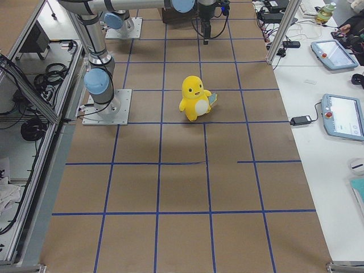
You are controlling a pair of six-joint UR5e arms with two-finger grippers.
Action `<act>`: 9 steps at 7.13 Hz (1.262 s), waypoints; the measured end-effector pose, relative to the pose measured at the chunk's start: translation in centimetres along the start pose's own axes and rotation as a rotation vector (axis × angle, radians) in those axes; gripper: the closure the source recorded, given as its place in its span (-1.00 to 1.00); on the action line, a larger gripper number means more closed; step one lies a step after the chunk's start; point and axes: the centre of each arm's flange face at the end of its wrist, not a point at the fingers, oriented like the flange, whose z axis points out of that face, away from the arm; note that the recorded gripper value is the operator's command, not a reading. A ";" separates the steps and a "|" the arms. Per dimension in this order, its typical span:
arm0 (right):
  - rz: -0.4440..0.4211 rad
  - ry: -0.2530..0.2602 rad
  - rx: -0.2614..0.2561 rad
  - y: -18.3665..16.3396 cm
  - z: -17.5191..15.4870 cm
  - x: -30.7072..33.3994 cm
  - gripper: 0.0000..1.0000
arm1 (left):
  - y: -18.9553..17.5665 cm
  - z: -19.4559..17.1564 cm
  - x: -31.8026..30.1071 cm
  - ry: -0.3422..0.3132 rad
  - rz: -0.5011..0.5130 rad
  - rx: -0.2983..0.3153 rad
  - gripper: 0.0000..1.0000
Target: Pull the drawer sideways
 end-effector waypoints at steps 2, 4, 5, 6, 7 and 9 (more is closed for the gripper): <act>0.000 -0.001 0.000 0.0 0.0 0.0 -1.00 | 0.0 -0.2 -0.3 0.002 -0.003 0.002 1.00; 0.000 -0.001 0.000 0.0 0.0 0.0 -1.00 | 0.0 -0.2 -0.3 -0.001 -0.002 0.000 1.00; 0.000 -0.001 0.000 0.0 0.0 0.0 -1.00 | -0.1 -0.2 -0.1 -0.003 -0.002 -0.001 1.00; 0.000 -0.001 0.000 0.0 0.0 0.0 -1.00 | -0.1 -0.2 -0.1 -0.003 -0.006 -0.002 1.00; 0.000 0.000 0.000 0.0 0.0 0.0 -1.00 | 0.0 -0.2 -0.1 -0.003 -0.009 0.000 1.00; -0.001 -0.001 0.000 0.0 0.0 0.0 -1.00 | 0.1 -0.4 0.0 -0.003 -0.012 0.004 1.00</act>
